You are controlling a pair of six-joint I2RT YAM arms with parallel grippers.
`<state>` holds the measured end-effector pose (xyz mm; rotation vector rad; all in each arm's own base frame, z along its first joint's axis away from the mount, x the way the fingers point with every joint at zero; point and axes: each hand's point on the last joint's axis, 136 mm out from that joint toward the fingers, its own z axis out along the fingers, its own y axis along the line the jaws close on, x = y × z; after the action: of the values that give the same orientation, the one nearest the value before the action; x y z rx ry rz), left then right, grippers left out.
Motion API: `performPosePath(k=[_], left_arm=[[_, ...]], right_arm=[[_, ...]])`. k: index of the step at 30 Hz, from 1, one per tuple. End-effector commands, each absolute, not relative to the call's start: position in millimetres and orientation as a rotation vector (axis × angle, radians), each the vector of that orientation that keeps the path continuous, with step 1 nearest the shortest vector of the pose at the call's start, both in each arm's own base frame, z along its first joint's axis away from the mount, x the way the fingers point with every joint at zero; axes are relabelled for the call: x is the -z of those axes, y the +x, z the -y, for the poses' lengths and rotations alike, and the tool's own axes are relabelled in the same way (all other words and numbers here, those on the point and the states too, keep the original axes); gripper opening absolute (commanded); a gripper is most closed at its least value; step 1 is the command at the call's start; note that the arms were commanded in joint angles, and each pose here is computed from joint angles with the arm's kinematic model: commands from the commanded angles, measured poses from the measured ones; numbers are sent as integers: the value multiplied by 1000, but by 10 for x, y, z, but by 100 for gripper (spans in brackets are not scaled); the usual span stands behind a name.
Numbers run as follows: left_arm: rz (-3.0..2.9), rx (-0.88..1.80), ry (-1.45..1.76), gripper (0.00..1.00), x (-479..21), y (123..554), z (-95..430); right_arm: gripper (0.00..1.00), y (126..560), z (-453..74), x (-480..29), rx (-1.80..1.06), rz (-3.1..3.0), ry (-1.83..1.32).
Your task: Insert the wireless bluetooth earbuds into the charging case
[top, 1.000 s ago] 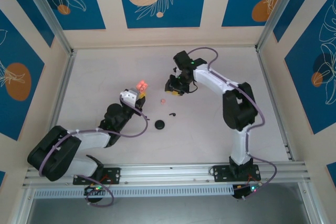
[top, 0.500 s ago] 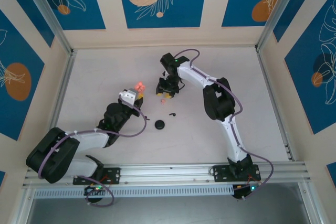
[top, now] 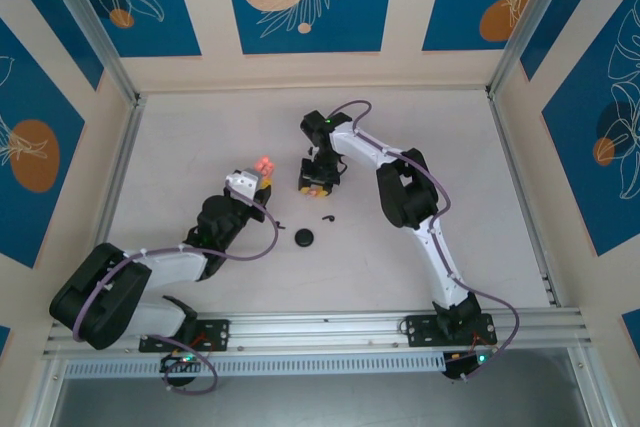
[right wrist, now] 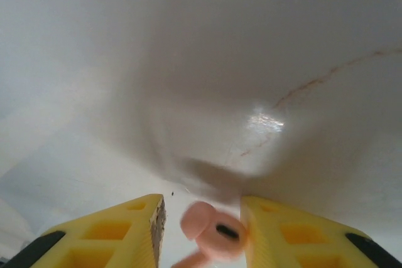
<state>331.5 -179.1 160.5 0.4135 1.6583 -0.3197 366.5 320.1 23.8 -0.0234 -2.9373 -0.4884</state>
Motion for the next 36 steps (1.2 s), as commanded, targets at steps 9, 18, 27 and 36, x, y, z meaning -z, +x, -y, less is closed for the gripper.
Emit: performPosePath(k=[9, 18, 27, 36], left_arm=[[-1655, 329, 397, 14, -1628, 3310, 1751], [-1657, 335, 398, 15, -1623, 3307, 1757], [-1655, 336, 399, 15, -1627, 3306, 1759], [-1657, 337, 398, 15, -1624, 3306, 1759]], right_arm=[[24, 3570, -3199, -134, 421, 2918, -1], [36, 3465, -3240, -265, 421, 2911, 4], [34, 3334, -3188, -183, 338, 2899, -22], [28, 3247, -3186, -176, 305, 2892, -5]])
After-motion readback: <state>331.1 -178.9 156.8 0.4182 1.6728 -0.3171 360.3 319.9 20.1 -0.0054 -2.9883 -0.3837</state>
